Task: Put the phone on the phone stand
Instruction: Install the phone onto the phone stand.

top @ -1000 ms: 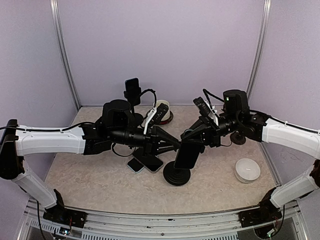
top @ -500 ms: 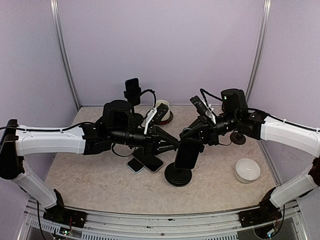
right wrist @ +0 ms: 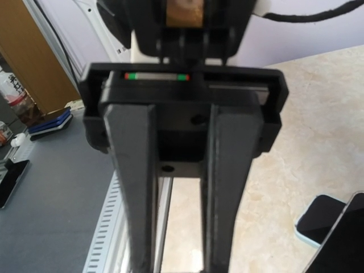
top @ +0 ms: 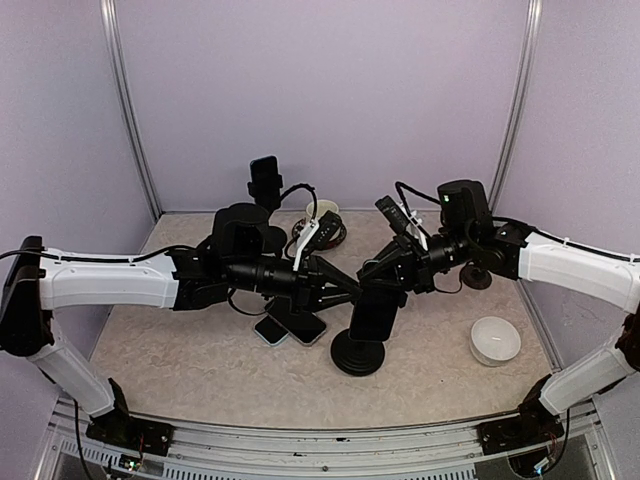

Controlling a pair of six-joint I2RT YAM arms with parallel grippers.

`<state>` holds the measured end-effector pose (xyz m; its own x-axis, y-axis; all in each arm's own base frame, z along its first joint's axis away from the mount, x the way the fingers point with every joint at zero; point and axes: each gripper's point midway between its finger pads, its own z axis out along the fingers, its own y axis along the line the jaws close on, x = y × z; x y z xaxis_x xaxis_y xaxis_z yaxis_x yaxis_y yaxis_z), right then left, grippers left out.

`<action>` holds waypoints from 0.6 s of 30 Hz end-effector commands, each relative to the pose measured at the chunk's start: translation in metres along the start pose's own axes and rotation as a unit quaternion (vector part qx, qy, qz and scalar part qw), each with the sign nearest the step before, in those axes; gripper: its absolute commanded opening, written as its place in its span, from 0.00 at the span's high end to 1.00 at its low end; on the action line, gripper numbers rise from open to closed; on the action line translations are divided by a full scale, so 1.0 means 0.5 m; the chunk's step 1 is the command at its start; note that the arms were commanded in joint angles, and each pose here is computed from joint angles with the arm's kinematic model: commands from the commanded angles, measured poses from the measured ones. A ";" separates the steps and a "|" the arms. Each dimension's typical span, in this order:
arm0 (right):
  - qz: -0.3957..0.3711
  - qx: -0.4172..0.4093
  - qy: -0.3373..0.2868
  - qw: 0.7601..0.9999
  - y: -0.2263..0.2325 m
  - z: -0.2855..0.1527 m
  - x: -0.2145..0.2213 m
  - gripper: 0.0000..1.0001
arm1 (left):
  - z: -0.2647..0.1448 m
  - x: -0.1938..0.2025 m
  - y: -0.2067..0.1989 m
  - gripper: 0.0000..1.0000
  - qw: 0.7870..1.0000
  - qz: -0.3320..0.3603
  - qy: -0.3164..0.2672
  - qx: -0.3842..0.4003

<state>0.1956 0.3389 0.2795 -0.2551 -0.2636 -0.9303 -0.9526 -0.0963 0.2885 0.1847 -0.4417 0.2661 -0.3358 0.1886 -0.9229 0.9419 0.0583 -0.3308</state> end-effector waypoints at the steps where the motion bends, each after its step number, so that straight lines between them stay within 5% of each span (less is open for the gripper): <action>1: 0.035 0.049 0.022 0.998 -0.043 -0.009 0.028 1.00 | -0.017 -0.115 -0.067 1.00 0.994 0.057 -0.077 0.055; 18: 0.030 0.052 0.019 0.998 -0.039 -0.011 0.024 1.00 | -0.006 -0.115 -0.062 0.81 0.994 0.050 -0.076 0.058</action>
<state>0.1978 0.3384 0.2746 -0.2721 -0.2787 -0.9210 -0.9506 -0.0708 0.3023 0.1871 -0.4475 0.2603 -0.3590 0.1866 -0.9145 0.9332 0.0575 -0.3546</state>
